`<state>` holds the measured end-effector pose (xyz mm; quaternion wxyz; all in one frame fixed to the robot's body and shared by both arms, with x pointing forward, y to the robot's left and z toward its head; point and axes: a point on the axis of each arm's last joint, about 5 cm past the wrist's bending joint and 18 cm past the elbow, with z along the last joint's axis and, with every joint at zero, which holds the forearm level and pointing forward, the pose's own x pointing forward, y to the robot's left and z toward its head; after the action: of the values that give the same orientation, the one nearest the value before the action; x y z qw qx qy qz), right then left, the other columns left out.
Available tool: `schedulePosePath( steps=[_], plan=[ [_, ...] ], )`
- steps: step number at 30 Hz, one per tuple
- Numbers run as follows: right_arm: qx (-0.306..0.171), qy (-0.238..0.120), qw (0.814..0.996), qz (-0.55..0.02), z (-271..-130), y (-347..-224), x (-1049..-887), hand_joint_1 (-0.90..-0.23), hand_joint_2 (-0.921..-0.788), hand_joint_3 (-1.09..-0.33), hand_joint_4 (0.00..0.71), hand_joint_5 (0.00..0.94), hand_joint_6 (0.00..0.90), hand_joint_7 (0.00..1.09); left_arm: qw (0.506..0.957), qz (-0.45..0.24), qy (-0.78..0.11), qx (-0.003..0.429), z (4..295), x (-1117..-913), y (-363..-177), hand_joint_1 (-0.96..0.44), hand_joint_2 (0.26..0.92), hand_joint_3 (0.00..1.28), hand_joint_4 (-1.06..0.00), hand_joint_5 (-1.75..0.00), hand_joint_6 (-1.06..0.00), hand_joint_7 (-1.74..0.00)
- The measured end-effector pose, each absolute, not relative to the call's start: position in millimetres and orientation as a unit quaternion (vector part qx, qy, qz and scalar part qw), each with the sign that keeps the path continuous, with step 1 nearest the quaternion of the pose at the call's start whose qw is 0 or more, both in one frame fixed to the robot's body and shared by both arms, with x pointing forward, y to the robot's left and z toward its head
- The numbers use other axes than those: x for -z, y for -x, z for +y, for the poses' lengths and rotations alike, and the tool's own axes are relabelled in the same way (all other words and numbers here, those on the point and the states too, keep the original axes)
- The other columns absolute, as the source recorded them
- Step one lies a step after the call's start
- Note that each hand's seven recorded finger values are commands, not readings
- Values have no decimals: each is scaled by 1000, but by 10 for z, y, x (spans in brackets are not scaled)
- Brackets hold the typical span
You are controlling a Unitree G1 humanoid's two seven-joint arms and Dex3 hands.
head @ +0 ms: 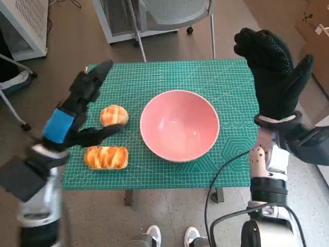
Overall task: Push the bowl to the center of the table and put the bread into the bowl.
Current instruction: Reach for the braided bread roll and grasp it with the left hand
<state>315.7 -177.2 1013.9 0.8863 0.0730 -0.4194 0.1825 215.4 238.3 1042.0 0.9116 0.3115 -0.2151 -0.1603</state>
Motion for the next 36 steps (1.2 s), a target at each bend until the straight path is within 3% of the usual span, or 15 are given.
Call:
schedulePosePath(
  steps=[5, 10, 36],
  plan=[
    [-183, -76, 886, -419, -1772, -3158, -10141, -587, -921, -620, 317, 15, 374, 34, 889, -154, -406, 145, 2408, -10552, -2056, -174, 734, 35, -61, -2, -129, -231],
    [-188, -77, 885, -419, -1759, -3162, -10142, -589, -921, -616, 319, 13, 374, 31, 883, -106, -434, 144, 2363, -10581, -2024, -109, 736, 10, -61, 0, -195, -128],
    [-218, -97, 871, -429, -1746, -3166, -10139, -585, -921, -600, 335, 7, 416, 33, 859, 36, -485, 162, 2258, -10238, -2147, -98, 752, 5, -73, -4, -295, -33]
  ],
)
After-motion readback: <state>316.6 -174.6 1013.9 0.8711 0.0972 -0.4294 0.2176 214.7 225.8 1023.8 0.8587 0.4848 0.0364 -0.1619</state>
